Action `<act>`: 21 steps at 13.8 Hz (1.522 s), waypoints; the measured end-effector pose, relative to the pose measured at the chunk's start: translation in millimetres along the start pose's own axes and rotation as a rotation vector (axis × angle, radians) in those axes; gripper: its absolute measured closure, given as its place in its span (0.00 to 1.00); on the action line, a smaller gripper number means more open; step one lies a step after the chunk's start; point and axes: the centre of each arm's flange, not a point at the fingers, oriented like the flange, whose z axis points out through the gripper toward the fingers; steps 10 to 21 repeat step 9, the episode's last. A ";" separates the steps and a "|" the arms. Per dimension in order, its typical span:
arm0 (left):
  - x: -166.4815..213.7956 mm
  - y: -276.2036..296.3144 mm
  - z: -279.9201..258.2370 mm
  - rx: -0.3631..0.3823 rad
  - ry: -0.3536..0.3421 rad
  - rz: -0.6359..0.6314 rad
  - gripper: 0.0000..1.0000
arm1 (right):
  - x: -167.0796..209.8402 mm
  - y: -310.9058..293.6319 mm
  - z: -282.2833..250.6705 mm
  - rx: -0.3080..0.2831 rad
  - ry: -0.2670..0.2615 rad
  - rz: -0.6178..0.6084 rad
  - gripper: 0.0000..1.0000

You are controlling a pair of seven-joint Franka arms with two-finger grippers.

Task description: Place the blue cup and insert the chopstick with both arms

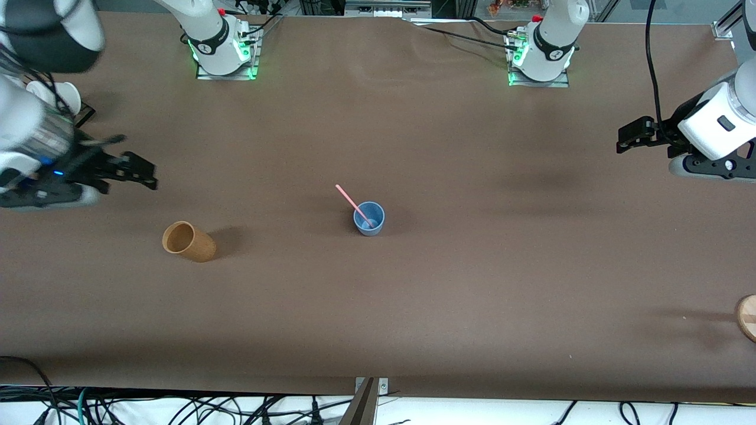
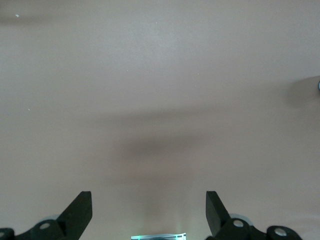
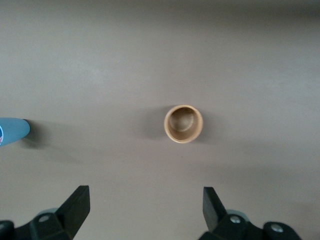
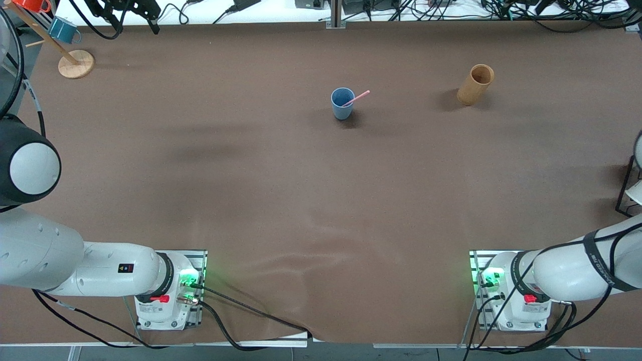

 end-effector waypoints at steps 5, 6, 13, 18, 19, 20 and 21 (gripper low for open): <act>0.1 0.3 -0.2 0.000 0.001 0.000 0.00 | -50.0 21.7 -2.5 -0.035 -0.043 0.020 0.00; 0.1 0.3 -0.2 0.000 0.001 0.001 0.00 | -49.4 19.6 -0.7 -0.038 -0.043 0.016 0.00; 0.1 0.3 -0.2 0.000 0.002 0.001 0.00 | -46.9 19.7 2.7 -0.044 -0.046 0.014 0.00; 0.1 0.3 -0.2 0.000 0.002 0.001 0.00 | -46.9 19.7 2.7 -0.044 -0.046 0.014 0.00; 0.1 0.3 -0.2 0.000 0.002 0.001 0.00 | -46.9 19.7 2.7 -0.044 -0.046 0.014 0.00; 0.1 0.3 -0.2 0.000 0.002 0.001 0.00 | -46.9 19.7 2.7 -0.044 -0.046 0.014 0.00; 0.1 0.3 -0.2 0.000 0.002 0.001 0.00 | -46.9 19.7 2.7 -0.044 -0.046 0.014 0.00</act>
